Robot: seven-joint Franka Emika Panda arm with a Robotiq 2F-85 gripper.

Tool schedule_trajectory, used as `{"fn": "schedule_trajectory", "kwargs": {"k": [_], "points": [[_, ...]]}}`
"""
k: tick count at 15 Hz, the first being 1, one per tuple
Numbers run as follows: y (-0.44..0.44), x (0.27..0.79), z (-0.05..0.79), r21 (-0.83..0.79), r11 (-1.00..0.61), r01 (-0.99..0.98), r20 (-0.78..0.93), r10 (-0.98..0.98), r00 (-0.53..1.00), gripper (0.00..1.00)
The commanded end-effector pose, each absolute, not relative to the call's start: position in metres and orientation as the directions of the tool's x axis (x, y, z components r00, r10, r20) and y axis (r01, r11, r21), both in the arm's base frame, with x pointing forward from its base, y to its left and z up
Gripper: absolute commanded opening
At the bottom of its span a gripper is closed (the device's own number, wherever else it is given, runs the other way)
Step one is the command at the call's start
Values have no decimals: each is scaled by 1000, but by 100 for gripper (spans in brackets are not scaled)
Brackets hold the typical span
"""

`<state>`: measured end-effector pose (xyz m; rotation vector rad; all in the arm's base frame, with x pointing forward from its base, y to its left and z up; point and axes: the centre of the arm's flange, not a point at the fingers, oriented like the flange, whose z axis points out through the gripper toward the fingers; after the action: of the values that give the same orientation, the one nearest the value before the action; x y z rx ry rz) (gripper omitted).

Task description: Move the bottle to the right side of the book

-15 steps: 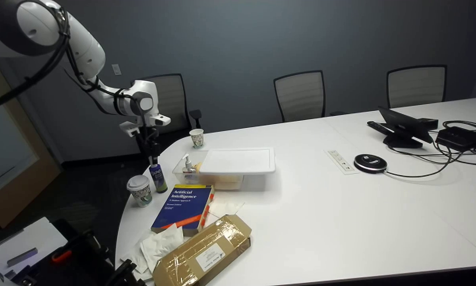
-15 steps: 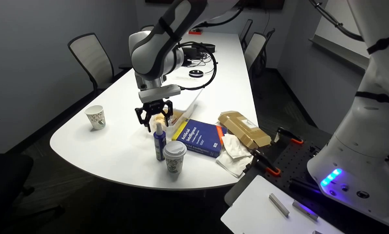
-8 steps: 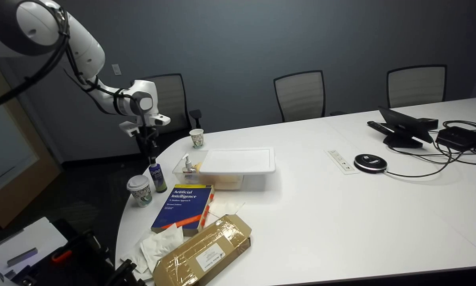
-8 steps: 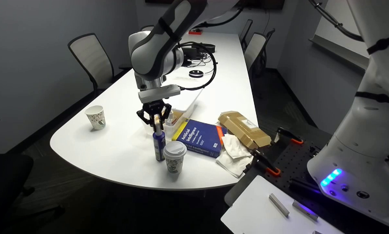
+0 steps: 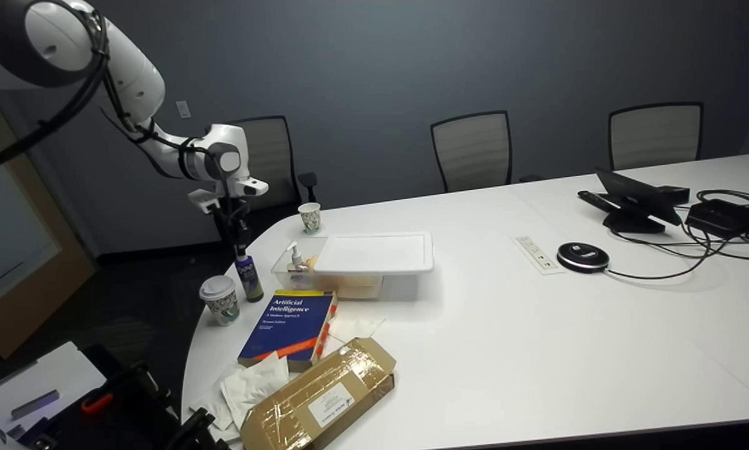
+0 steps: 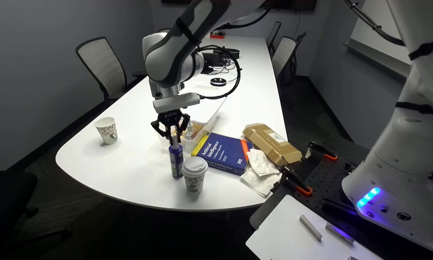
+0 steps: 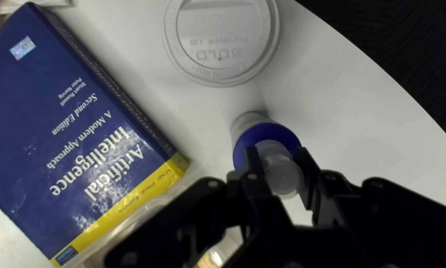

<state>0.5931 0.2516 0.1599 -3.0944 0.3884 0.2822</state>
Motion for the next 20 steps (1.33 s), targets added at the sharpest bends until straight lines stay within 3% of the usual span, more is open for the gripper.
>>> {"fn": "schedule_trajectory", "kwargs": {"k": [1,10,20], "points": [[252,600,206,4,-962,-272,-154,-269,951,7],[221,605,327,-40,-930,-366,-92,-362,928,7],[97,592,447,-48,-810,-585,-24,-585,811,7]]}}
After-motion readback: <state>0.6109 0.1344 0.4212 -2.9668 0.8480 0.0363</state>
